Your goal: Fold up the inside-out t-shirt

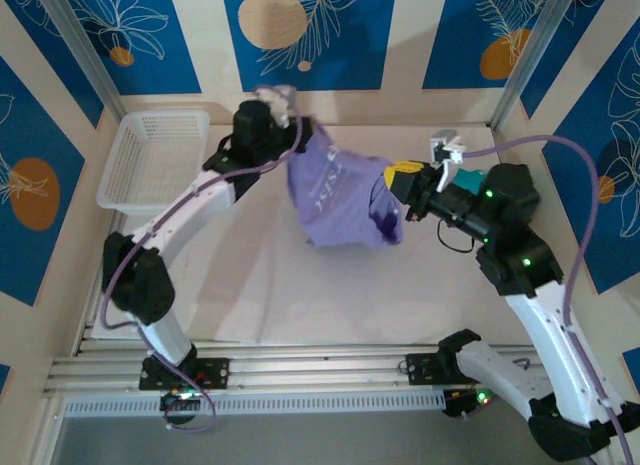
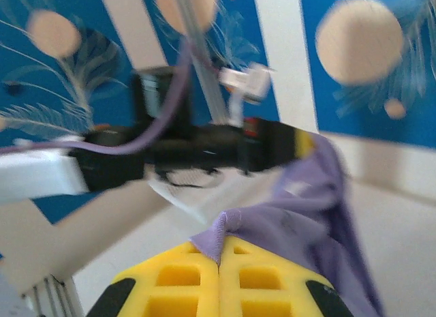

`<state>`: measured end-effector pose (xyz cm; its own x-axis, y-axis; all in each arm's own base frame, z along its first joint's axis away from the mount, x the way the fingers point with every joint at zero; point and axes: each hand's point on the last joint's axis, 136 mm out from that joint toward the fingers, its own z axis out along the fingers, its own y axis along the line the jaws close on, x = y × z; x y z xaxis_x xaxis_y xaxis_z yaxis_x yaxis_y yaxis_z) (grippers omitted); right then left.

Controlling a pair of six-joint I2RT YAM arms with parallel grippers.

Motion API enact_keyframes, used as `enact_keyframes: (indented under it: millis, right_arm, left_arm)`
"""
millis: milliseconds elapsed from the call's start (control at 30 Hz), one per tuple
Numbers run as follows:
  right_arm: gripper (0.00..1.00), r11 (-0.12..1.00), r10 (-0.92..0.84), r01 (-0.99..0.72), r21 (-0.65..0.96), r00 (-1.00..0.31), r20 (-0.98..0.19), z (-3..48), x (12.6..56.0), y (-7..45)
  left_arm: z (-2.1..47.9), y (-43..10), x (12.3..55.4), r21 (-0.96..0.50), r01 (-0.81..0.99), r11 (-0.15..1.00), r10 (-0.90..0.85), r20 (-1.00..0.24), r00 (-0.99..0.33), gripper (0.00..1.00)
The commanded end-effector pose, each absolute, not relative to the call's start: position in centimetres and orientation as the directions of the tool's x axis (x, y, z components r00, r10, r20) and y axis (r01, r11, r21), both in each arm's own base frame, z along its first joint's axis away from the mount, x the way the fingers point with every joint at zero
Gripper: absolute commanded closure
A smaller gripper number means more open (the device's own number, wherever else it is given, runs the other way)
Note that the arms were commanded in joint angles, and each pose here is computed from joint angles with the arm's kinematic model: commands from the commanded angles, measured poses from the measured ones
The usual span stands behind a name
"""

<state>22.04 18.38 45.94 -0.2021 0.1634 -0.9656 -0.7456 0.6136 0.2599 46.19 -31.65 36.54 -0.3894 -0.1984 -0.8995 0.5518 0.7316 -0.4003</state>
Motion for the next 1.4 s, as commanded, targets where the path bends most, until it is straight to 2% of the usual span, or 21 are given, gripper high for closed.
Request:
enact_keyframes:
  millis: [0, 67, 100, 133, 200, 267, 333, 400, 467, 533, 700, 800, 1033, 1100, 1233, 1367]
  right_arm:
    - [1.0, 0.492, 0.189, -0.838, 0.235, -0.161, -0.969, 47.9, 19.5, 20.7]
    - [1.0, 0.432, 0.173, -0.867, 0.249, -0.191, -0.966, 46.7, 19.4, 23.2]
    - [1.0, 0.407, 0.153, -0.876, 0.259, -0.214, -0.965, 45.8, 19.4, 24.7]
    - [0.99, 0.391, 0.127, -0.879, 0.274, -0.244, -0.961, 44.5, 19.9, 26.3]
    - [0.94, 0.373, 0.07, -0.876, 0.307, -0.304, -0.95, 41.7, 20.8, 29.3]
    - [0.84, 0.36, 0.01, -0.868, 0.342, -0.363, -0.932, 38.6, 21.7, 32.2]
    - [0.68, 0.351, -0.055, -0.855, 0.382, -0.426, -0.903, 35.2, 22.4, 34.4]
    - [0.6, 0.344, -0.117, -0.845, 0.409, -0.471, -0.875, 32.5, 22.4, 35.6]
    - [0.57, 0.357, -0.171, -0.842, 0.404, -0.484, -0.858, 30.4, 22.2, 35.8]
    - [0.54, 0.418, -0.206, -0.825, 0.381, -0.494, -0.844, 28.1, 23.0, 34.8]
    - [0.51, 0.672, -0.19, -0.648, 0.359, -0.62, -0.761, 22.1, 28.3, 29.4]
    - [0.48, 0.747, -0.218, -0.582, 0.322, -0.672, -0.708, 18.4, 30.4, 28.1]
    - [0.43, 0.825, -0.316, -0.523, 0.215, -0.741, -0.593, 11.4, 34.6, 29.3]
    - [0.42, 0.827, -0.327, -0.522, 0.209, -0.749, -0.576, 10.0, 35.6, 30.1]
    - [0.42, 0.841, -0.348, -0.51, 0.18, -0.765, -0.542, 7.3, 37.8, 31.2]
    - [0.45, 0.847, -0.356, -0.507, 0.162, -0.766, -0.535, 6.3, 39.7, 32.2]
  left_arm:
    - [40.1, -35.6, 46.0, -0.384, 0.66, 0.646, -0.183, -0.917, -0.355, 1.0]
    - [40.0, -37.1, 46.7, -0.396, 0.681, 0.616, -0.176, -0.912, -0.371, 1.0]
    - [39.3, -37.5, 47.2, -0.394, 0.681, 0.618, -0.157, -0.91, -0.385, 0.9]
    - [38.4, -37.5, 47.7, -0.378, 0.674, 0.634, -0.129, -0.912, -0.39, 0.76]
    - [36.2, -36.3, 49.0, -0.331, 0.631, 0.702, -0.073, -0.914, -0.398, 0.56]
    - [34.3, -33.5, 50.3, -0.292, 0.561, 0.775, -0.033, -0.905, -0.424, 0.43]
    - [32.1, -28.9, 51.4, -0.268, 0.457, 0.848, -0.025, -0.882, -0.47, 0.32]
    - [30.4, -24.2, 51.2, -0.242, 0.358, 0.902, -0.035, -0.867, -0.497, 0.26]
    - [29.1, -20.1, 49.7, -0.219, 0.276, 0.936, -0.048, -0.855, -0.516, 0.21]
    - [27.6, -17.3, 47.2, -0.204, 0.219, 0.954, -0.062, -0.85, -0.523, 0.15]
    - [21.1, -15.3, 40.3, -0.281, 0.182, 0.942, -0.123, -0.796, -0.592, 0.1]
    - [16.7, -14.8, 37.4, -0.306, 0.155, 0.94, -0.127, -0.73, -0.672, 0.03]
    - [7.5, -13.6, 31.1, -0.26, 0.078, 0.962, -0.086, -0.564, -0.822, 0.05]
    - [6.0, -13.8, 30.2, -0.282, 0.074, 0.957, -0.091, -0.531, -0.843, 0.11]
    - [4.5, -16.3, 29.4, -0.378, 0.106, 0.92, -0.096, -0.478, -0.873, 0.3]
    - [3.4, -17.9, 29.2, -0.408, 0.123, 0.905, -0.082, -0.451, -0.889, 0.48]
